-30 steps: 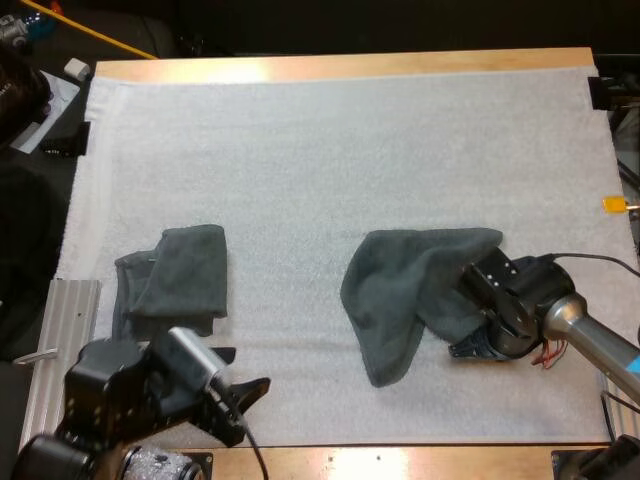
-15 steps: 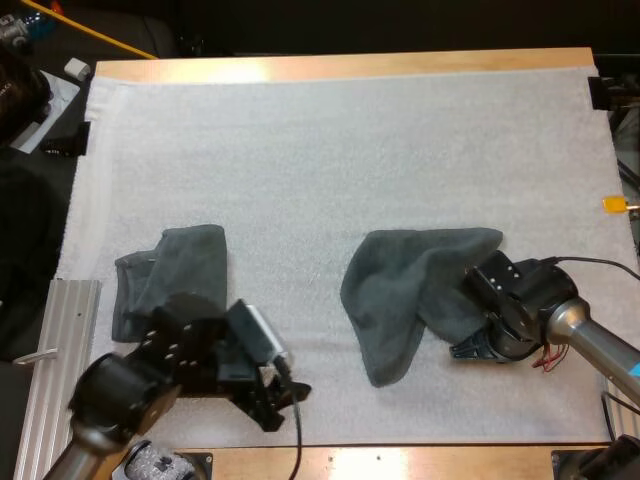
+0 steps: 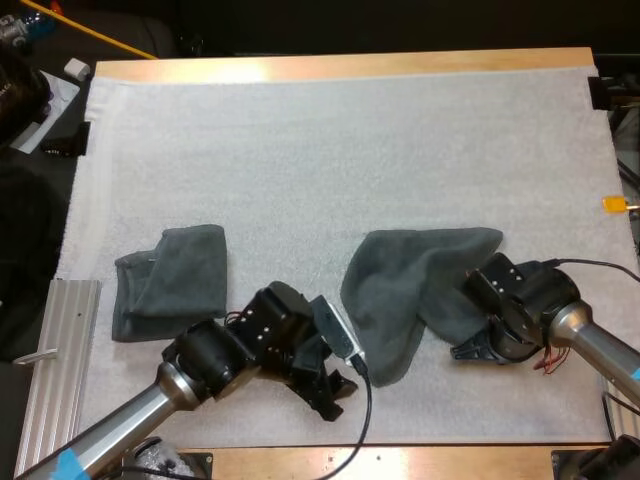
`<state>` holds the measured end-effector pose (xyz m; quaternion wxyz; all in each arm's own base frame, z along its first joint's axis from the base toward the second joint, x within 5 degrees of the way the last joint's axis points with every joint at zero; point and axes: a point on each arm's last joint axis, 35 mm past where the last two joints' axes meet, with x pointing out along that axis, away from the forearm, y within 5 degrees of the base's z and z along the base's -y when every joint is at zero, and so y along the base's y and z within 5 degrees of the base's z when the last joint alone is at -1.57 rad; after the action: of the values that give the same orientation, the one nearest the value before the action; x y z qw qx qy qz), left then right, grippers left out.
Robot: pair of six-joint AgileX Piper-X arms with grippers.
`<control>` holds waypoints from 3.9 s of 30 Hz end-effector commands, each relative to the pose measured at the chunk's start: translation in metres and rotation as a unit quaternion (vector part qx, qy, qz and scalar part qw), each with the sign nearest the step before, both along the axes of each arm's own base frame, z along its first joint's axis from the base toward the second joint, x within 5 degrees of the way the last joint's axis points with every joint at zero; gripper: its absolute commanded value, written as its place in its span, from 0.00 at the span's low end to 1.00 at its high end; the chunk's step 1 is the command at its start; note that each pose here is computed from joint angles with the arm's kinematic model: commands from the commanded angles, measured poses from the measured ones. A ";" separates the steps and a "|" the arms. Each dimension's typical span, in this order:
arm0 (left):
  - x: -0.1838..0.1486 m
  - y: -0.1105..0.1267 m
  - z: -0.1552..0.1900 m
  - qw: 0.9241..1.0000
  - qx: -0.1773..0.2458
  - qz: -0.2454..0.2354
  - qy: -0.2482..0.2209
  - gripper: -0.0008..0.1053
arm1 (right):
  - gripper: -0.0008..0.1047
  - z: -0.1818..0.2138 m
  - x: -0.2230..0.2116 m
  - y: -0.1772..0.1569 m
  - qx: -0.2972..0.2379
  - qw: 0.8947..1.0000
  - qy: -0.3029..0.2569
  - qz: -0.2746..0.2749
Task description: Pick towel from pile, fold and stack
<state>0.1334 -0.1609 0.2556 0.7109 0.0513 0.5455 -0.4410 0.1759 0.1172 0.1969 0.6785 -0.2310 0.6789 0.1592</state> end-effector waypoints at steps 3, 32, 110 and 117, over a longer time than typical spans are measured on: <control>-0.003 -0.027 -0.013 0.999 0.010 -0.032 -0.020 0.58 | 0.01 0.001 -0.002 -0.001 0.000 1.000 -0.001 0.000; 0.031 -0.082 -0.106 0.994 0.106 -0.016 0.018 0.58 | 0.01 0.004 -0.001 -0.001 0.005 1.000 -0.010 -0.002; -0.038 -0.001 0.153 0.988 0.095 -0.022 -0.123 0.01 | 0.01 0.186 -0.067 -0.034 0.240 0.965 -0.106 -0.021; 0.003 -0.004 0.102 0.983 0.119 0.010 -0.136 0.01 | 0.01 0.131 -0.025 -0.007 0.176 0.979 -0.102 -0.025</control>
<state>0.1166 -0.1654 0.3752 0.7564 0.1979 0.5022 -0.3693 0.1312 0.0976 0.3501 0.7741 -0.0868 0.5746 0.2513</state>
